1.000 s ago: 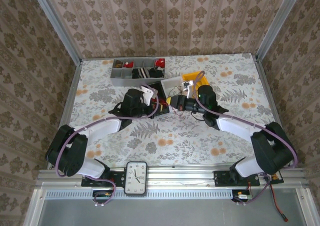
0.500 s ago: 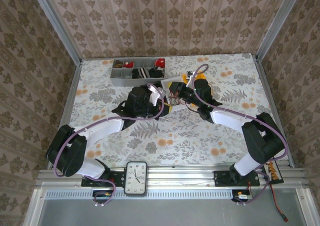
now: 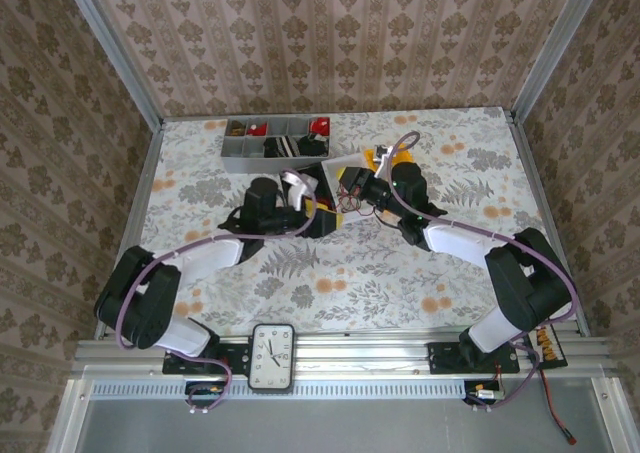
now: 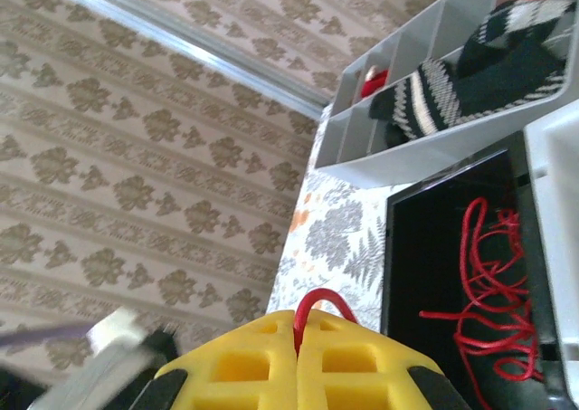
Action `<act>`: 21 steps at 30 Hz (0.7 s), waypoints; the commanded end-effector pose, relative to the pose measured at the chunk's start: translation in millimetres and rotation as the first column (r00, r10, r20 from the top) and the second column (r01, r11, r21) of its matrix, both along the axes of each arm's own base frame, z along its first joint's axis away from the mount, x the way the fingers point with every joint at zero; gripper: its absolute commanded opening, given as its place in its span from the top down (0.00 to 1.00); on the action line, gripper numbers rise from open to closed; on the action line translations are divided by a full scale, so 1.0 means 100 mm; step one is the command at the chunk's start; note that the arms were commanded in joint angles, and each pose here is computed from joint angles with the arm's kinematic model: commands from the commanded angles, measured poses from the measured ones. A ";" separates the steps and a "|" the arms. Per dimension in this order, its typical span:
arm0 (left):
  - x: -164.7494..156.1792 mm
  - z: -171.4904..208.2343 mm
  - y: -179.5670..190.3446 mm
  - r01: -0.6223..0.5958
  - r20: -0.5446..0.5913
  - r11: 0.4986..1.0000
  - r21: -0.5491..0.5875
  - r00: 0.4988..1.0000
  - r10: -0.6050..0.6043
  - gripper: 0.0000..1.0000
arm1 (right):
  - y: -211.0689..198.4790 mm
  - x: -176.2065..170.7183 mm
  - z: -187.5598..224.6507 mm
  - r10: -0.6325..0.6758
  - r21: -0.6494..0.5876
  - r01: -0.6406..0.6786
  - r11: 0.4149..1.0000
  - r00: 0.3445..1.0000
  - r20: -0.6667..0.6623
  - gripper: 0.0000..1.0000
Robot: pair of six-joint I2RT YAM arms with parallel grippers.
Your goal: Untangle the cables
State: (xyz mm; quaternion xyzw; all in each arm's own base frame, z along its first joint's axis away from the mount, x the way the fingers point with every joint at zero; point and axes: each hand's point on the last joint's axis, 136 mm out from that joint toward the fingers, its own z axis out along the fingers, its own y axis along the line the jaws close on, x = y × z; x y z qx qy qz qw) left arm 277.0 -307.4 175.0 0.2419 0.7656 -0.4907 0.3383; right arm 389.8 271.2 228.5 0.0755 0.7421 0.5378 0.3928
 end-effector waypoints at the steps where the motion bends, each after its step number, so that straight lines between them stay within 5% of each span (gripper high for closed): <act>1: 0.02 0.54 0.17 -0.017 0.058 0.986 -0.167 0.998 0.027 0.18 | 0.08 -0.21 0.37 0.111 0.059 -0.118 0.991 0.987 0.113 1.00; 5: 0.00 0.66 0.35 -0.027 0.055 0.983 -0.184 0.998 0.038 0.17 | 0.13 -0.38 0.49 0.185 0.062 -0.196 0.979 0.971 0.152 1.00; 14: -0.32 0.60 0.11 0.168 0.014 0.977 -0.134 0.986 -0.168 0.19 | 0.14 -0.50 0.64 0.225 0.065 -0.242 0.968 0.955 0.194 1.00; 17: -0.31 0.51 -0.01 0.130 0.096 0.991 -0.027 0.987 -0.127 0.19 | 0.16 -0.48 0.65 0.234 0.087 -0.252 0.964 0.956 0.180 1.00; 21: -0.05 0.39 -0.05 -0.075 0.250 0.992 0.106 0.967 0.047 0.18 | 0.20 -0.46 0.64 0.251 0.114 -0.270 0.956 0.954 0.161 0.99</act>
